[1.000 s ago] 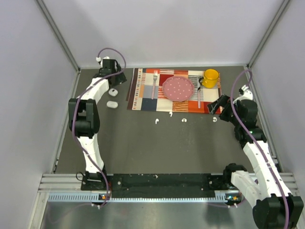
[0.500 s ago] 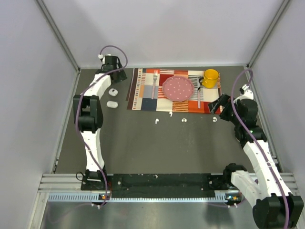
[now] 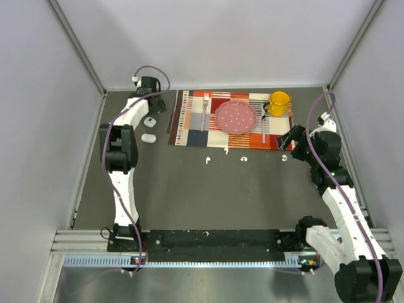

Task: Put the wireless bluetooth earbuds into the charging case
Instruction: Pick up the charging case from the corner of the board.

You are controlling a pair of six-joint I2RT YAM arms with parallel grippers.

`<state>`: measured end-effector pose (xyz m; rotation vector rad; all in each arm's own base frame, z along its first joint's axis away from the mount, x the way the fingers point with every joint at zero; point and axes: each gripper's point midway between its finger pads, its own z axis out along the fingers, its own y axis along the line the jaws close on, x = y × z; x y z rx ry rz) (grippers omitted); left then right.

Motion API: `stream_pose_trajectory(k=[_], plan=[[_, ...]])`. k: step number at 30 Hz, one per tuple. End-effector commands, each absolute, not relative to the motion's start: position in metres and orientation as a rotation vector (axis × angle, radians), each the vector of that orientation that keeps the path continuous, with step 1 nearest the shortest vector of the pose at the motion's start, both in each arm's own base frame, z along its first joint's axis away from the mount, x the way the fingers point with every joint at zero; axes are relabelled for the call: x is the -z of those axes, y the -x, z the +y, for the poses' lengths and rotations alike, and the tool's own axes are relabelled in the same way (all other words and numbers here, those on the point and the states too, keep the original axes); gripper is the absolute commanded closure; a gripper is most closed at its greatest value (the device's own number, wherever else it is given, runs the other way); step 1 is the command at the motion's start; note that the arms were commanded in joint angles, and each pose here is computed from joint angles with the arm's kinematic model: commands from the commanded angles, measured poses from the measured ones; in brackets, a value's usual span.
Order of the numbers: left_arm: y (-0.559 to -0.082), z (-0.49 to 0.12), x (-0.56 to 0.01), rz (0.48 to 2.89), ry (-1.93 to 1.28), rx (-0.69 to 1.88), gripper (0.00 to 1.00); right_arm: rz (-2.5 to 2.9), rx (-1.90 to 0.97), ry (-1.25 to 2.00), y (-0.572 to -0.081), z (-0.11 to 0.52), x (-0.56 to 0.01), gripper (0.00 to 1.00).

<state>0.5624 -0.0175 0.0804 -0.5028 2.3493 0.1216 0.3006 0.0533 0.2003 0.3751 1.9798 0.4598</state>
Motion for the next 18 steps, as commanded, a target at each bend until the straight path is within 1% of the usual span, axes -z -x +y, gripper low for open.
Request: stream_pose_trajectory(k=[1, 10, 18], plan=[[-0.560, -0.006, -0.083, 2.351, 0.489, -0.202, 0.10, 1.913, -0.457, -0.365, -0.306, 0.052, -0.227, 0.01], [-0.563, -0.013, -0.071, 2.379, 0.513, -0.109, 0.11, 1.922, -0.461, -0.372, -0.307, 0.053, -0.224, 0.01], [-0.562, -0.006, -0.058, 2.435, 0.555, -0.097, 0.12, 1.938, -0.451, -0.379, -0.309, 0.052, -0.220, 0.01]])
